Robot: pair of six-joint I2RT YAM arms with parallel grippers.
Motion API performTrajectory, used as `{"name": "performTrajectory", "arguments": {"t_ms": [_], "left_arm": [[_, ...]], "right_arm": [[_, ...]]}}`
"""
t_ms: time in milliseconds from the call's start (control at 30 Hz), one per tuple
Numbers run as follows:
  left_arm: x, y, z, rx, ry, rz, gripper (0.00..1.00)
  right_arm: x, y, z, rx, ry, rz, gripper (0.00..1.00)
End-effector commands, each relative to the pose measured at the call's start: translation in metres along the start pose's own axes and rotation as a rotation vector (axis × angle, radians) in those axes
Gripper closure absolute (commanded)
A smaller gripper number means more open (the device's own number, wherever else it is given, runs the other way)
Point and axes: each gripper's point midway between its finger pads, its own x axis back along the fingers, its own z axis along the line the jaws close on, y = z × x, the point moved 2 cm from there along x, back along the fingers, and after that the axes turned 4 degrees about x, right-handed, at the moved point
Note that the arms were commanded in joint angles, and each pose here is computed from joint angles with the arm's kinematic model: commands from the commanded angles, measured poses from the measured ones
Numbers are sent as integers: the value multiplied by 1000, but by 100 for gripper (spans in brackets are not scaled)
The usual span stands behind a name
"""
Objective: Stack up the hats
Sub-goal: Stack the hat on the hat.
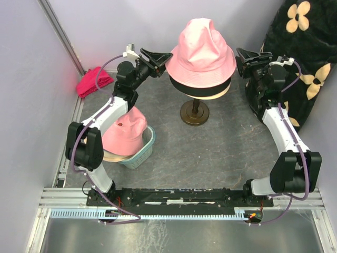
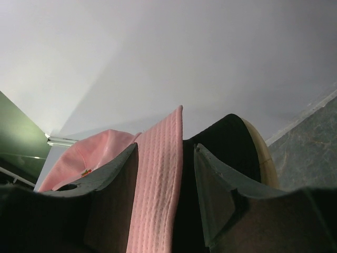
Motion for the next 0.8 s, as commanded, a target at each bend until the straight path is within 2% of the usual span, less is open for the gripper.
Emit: {"name": "performTrajectory", "arguments": {"t_ms": [0,367,767], "left_arm": [[-4,-1,-32,-5,-105,25,33],[-6,-1,-27,3,-108,22,35],[-5,0,-34,19,-147,16,45]], "right_arm": [[-5,-3,41,11,133,27,46],[-18,-20,34,-36,151,82,49],[-21,-23,29,-121,184,97,64]]}}
